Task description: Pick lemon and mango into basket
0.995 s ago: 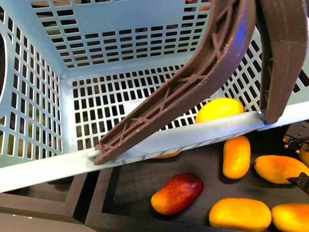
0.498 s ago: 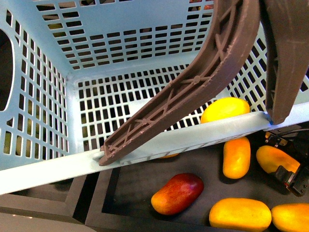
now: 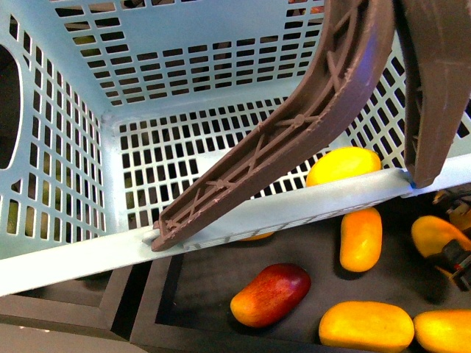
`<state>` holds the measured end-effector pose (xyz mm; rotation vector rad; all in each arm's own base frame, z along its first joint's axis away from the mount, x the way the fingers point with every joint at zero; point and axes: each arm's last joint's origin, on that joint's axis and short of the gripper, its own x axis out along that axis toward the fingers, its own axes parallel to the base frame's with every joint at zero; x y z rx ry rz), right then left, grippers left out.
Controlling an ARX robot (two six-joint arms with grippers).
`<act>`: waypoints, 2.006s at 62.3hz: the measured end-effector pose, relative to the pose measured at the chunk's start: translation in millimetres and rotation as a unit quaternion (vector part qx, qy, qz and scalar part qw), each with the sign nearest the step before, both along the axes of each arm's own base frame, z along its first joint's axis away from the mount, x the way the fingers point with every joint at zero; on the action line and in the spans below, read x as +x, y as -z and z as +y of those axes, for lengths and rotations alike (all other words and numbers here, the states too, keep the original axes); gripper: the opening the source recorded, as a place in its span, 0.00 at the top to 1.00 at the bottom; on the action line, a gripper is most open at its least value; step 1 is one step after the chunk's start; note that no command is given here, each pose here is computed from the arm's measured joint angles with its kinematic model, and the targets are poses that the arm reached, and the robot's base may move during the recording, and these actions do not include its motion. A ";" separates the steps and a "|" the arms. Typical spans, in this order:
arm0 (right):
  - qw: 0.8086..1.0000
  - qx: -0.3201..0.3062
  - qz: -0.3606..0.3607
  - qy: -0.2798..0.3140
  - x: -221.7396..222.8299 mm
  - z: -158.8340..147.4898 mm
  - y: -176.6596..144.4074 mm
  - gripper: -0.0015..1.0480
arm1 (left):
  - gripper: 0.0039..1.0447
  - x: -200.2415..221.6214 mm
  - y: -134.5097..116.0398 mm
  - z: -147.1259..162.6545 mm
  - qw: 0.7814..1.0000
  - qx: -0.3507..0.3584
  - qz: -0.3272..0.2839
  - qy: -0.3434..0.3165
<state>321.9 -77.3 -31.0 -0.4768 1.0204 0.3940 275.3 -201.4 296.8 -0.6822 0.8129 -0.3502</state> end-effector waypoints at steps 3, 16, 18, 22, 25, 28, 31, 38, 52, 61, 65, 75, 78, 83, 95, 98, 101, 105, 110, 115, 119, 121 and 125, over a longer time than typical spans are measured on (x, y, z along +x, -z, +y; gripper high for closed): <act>0.999 0.015 -0.018 0.025 -1.6 -7.1 -11.6 0.41 | 0.86 0.0 0.0 0.0 1.000 0.000 0.000 0.000; 0.982 0.079 -0.126 0.118 -15.7 -34.9 -82.2 0.41 | 0.86 0.0 0.0 0.0 1.000 0.000 0.000 0.000; 0.979 0.084 -0.138 0.124 -19.2 -36.6 -92.1 0.41 | 0.86 0.0 0.0 0.0 1.000 0.000 0.000 0.000; 0.971 0.104 -0.170 0.134 -28.9 -37.4 -117.1 0.41 | 0.86 0.0 0.0 0.0 1.000 0.000 0.000 0.000; 0.964 0.113 -0.196 0.139 -37.1 -36.0 -137.7 0.41 | 0.86 0.0 -0.1 0.0 1.000 0.000 0.000 0.000; 0.956 0.127 -0.221 0.146 -45.3 -33.1 -158.2 0.41 | 0.86 0.0 0.0 0.0 1.000 0.000 0.000 0.000; 0.947 0.138 -0.248 0.148 -53.0 -29.2 -179.2 0.41 | 0.86 0.0 0.0 0.0 1.000 0.000 0.000 0.000; 0.902 0.194 -0.353 0.154 -80.4 -3.9 -259.3 0.41 | 0.86 0.0 0.0 0.0 1.000 0.000 0.000 0.000; 0.873 0.247 -0.395 0.146 -78.5 80.8 -307.4 0.41 | 0.86 0.0 0.0 0.0 1.000 0.000 0.000 0.000; 0.884 0.248 -0.368 0.147 -62.8 119.8 -298.1 0.41 | 0.86 0.0 -0.1 0.0 1.000 0.000 0.000 0.000; 0.887 0.251 -0.360 0.144 -55.6 140.7 -295.2 0.41 | 0.86 0.0 0.0 0.0 1.000 -0.001 0.000 0.000; 0.892 0.248 -0.347 0.150 -43.6 171.6 -290.4 0.41 | 0.86 0.0 0.0 0.0 1.000 0.000 0.000 0.000; 0.895 0.240 -0.340 0.158 -39.4 178.1 -287.4 0.41 | 0.86 0.0 -0.1 0.0 1.000 0.000 0.000 0.000; 0.903 0.224 -0.324 0.170 -32.6 187.5 -279.1 0.41 | 0.86 0.0 0.0 0.0 1.000 0.000 0.000 0.000; 0.909 0.216 -0.306 0.182 -25.5 199.3 -266.6 0.16 | 0.86 0.0 0.0 0.0 1.000 0.000 0.000 0.000; 0.905 0.216 -0.312 0.191 -25.8 198.5 -268.2 0.09 | 0.86 0.0 0.0 0.0 1.000 0.000 0.000 0.000; 0.900 0.218 -0.319 0.201 -26.7 196.1 -271.8 0.07 | 0.86 0.0 -0.1 0.0 1.000 0.000 0.000 0.000; 0.893 0.217 -0.331 0.212 -29.4 191.3 -277.8 0.09 | 0.86 0.0 0.0 0.0 1.000 0.000 0.001 0.001; 0.880 0.212 -0.353 0.236 -39.7 177.2 -287.5 0.08 | 0.86 0.1 0.3 -0.1 1.000 -0.001 0.001 0.001; 0.864 0.200 -0.376 0.268 -51.5 159.7 -296.7 0.08 | 0.86 0.6 0.3 0.6 1.000 0.002 -0.001 -0.003; 0.856 0.207 -0.394 0.264 -53.5 154.5 -301.3 0.10 | 0.86 0.7 0.3 0.8 1.000 0.001 0.000 -0.004; 0.848 0.225 -0.416 0.240 -55.3 152.5 -300.8 0.15 | 0.86 0.6 0.3 0.7 1.000 0.002 -0.001 -0.003; 0.837 0.243 -0.445 0.207 -61.4 148.3 -293.0 0.23 | 0.86 0.3 0.3 0.2 1.000 0.002 -0.001 -0.001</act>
